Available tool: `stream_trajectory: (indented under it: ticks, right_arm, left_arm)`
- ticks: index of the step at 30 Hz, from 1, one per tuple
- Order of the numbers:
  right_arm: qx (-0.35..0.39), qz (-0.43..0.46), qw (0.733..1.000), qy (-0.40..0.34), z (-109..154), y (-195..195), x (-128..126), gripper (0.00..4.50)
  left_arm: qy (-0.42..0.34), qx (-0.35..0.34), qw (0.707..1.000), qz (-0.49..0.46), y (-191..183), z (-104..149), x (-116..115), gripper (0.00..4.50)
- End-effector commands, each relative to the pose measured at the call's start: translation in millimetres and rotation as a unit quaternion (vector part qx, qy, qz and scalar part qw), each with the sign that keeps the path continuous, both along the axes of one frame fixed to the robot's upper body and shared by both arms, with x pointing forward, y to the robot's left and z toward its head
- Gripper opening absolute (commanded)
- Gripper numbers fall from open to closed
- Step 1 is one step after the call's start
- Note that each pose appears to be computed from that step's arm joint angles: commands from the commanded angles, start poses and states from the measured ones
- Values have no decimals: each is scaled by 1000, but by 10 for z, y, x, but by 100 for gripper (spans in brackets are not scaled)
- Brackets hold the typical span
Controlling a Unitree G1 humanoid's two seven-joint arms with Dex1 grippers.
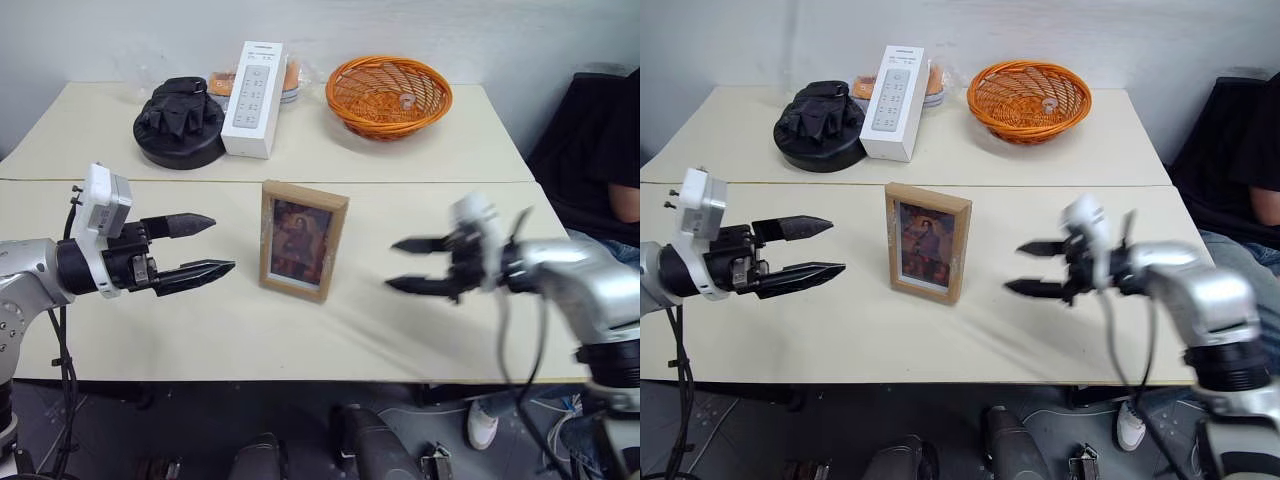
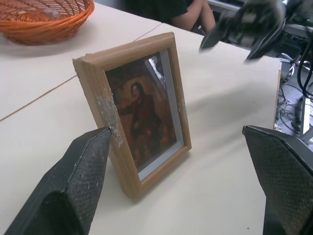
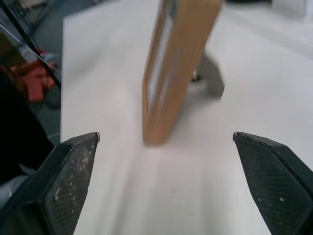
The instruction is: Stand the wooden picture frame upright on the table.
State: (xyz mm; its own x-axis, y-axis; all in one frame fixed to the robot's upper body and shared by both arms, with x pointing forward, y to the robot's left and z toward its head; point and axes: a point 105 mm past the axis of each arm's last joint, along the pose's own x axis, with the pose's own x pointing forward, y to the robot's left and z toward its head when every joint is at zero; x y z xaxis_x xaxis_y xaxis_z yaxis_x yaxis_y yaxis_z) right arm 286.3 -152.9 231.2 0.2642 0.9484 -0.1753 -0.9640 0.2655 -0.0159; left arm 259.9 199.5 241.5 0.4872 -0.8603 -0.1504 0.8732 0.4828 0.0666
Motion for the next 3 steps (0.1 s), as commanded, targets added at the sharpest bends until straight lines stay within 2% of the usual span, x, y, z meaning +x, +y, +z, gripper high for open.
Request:
stream_trajectory:
  ticks: [1,3]
  right_arm:
    - [14,49,999,5,111,48,-198,449]
    - [21,37,999,5,96,71,-169,449]
  left_arm:
    - [-43,18,999,22,100,158,24,450]
    - [-51,22,998,35,146,171,60,450]
